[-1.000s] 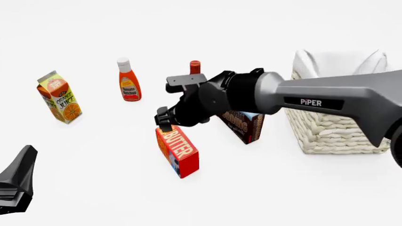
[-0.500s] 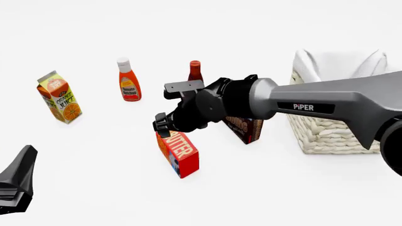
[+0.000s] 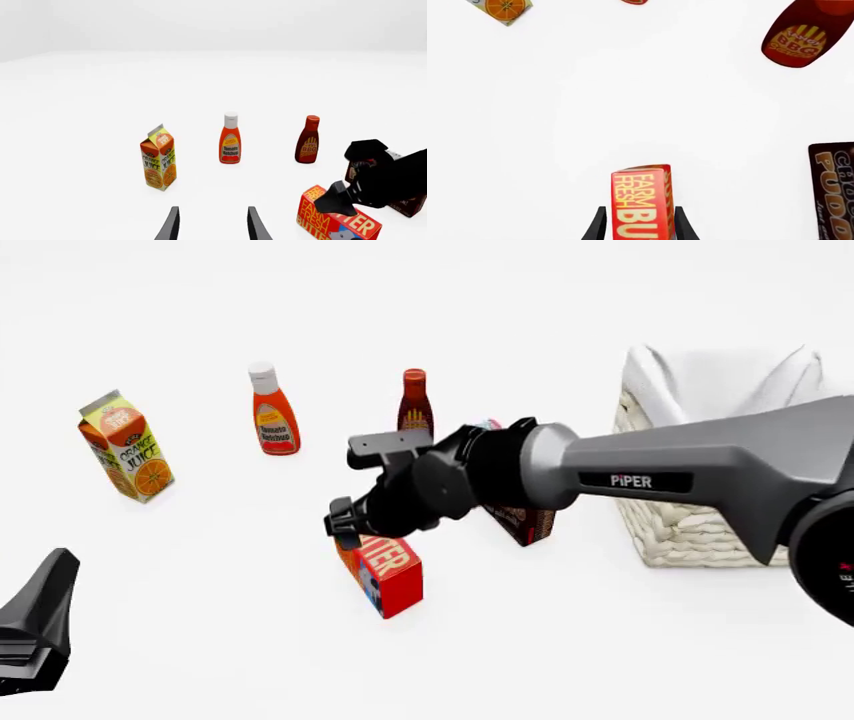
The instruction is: Pick the butter and place it in the basket.
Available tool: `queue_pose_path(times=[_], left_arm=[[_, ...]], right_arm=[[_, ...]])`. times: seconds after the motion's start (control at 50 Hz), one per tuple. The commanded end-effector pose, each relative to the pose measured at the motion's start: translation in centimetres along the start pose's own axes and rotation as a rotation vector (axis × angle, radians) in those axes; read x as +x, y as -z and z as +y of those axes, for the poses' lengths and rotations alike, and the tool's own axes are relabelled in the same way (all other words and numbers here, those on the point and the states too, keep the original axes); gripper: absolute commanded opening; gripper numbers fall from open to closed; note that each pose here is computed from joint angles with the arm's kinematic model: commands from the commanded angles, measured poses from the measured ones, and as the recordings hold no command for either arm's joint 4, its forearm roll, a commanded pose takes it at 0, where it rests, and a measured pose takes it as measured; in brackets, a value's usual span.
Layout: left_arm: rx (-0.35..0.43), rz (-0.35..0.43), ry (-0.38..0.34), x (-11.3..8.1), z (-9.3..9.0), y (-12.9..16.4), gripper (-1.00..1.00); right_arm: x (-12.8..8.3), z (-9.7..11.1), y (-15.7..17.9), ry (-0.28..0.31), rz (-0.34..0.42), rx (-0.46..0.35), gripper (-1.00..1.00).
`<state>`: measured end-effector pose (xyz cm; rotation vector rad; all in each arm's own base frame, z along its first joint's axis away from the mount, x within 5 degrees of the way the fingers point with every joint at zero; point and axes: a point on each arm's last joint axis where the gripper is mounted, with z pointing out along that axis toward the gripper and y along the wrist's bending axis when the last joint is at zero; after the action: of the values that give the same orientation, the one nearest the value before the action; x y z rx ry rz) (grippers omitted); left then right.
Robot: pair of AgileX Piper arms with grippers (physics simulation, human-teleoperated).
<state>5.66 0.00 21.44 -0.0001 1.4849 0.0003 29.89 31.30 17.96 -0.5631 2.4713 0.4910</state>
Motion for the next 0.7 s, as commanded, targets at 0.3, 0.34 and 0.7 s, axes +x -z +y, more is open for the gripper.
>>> queue_pose_path(times=[0.3, 0.34, 0.7], left_arm=[[0.000, 0.000, 0.000, 0.0, 0.0, 0.0, 1.00], [0.000, 0.000, 0.000, 0.0, 0.0, 0.0, 1.00], [0.000, 0.000, 0.000, 0.0, 0.0, 0.0, 1.00]], right_arm=[[1.4, 0.0, -1.1, -0.013, 0.018, -0.001, 1.00], [1.5, 0.1, -1.3, -0.014, 0.020, -0.001, 1.00], [1.8, 0.2, -1.4, 0.036, 0.015, -0.007, -1.00]])
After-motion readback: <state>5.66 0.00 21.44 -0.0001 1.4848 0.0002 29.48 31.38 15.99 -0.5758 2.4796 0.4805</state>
